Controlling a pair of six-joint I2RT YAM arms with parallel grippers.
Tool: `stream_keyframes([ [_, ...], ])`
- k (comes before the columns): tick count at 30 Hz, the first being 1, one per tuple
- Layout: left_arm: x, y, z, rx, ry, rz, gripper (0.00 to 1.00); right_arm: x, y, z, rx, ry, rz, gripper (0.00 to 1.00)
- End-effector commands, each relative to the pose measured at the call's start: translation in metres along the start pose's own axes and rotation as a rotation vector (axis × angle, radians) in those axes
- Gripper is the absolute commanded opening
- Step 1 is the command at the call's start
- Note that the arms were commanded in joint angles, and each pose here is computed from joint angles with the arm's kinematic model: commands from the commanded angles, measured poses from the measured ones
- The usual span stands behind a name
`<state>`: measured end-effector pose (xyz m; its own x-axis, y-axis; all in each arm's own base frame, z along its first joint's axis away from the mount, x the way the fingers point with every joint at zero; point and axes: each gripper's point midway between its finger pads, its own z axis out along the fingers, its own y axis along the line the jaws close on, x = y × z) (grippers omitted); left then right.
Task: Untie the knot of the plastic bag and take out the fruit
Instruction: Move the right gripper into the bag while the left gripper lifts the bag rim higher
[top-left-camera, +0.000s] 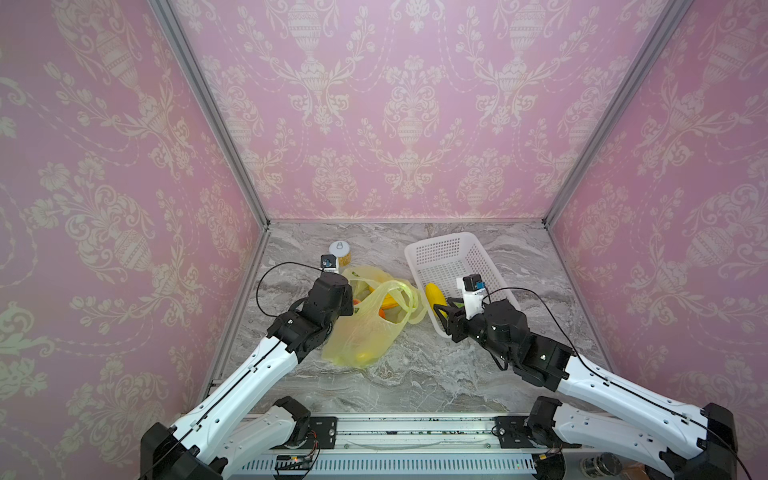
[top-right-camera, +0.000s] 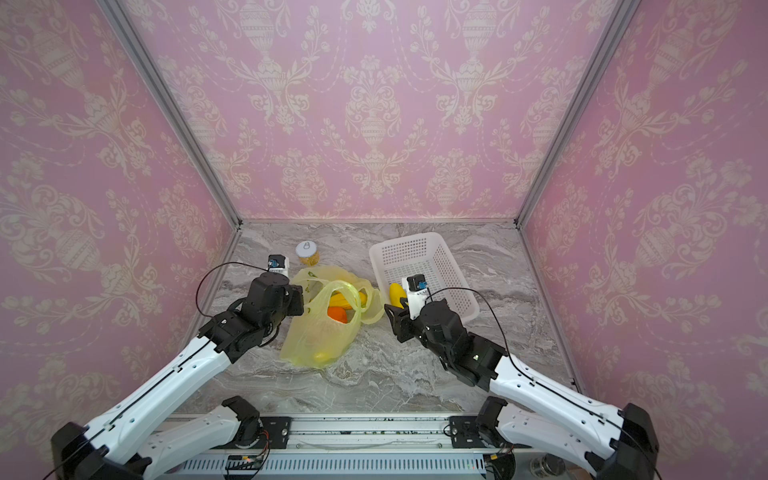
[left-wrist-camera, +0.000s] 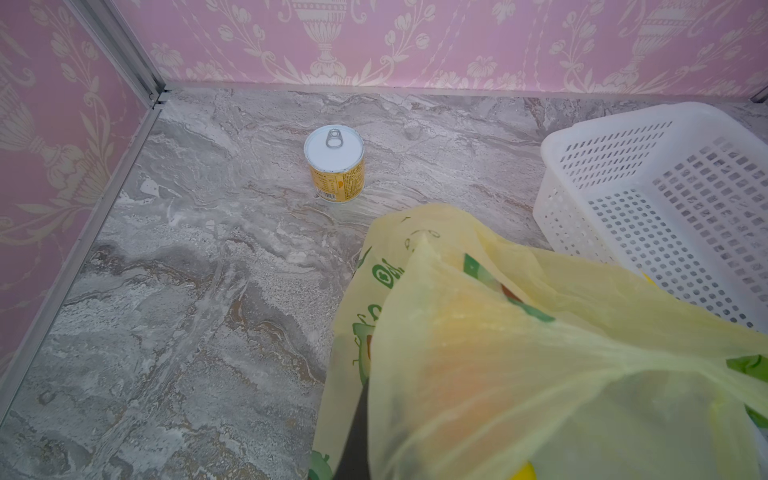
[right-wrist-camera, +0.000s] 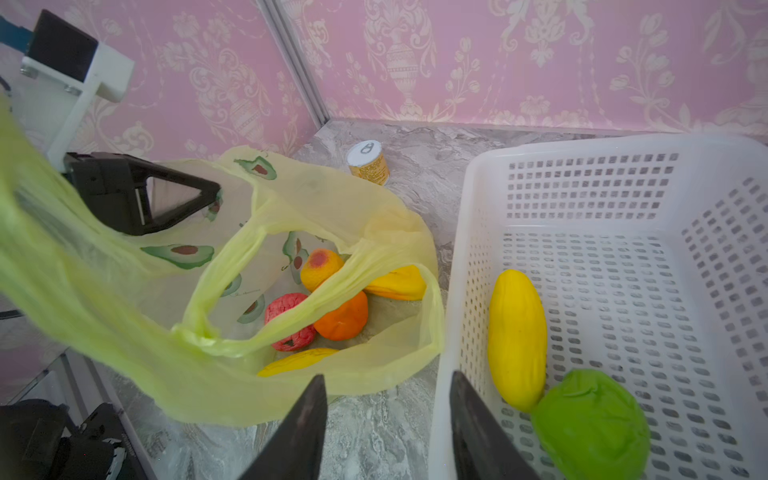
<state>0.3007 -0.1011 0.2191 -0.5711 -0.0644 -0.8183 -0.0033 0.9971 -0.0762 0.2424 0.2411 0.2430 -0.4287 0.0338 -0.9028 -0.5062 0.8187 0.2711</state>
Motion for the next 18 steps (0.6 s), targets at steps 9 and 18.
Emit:
stream_keyframes([
  [9, -0.001, -0.002, -0.009, 0.033, 0.016, -0.037, 0.0, 0.006, 0.054, 0.053, -0.134, 0.077, -0.005, 0.3],
  [18, -0.01, -0.034, -0.022, 0.114, 0.294, 0.009, 0.0, 0.019, 0.077, 0.067, -0.249, 0.11, 0.016, 0.55],
])
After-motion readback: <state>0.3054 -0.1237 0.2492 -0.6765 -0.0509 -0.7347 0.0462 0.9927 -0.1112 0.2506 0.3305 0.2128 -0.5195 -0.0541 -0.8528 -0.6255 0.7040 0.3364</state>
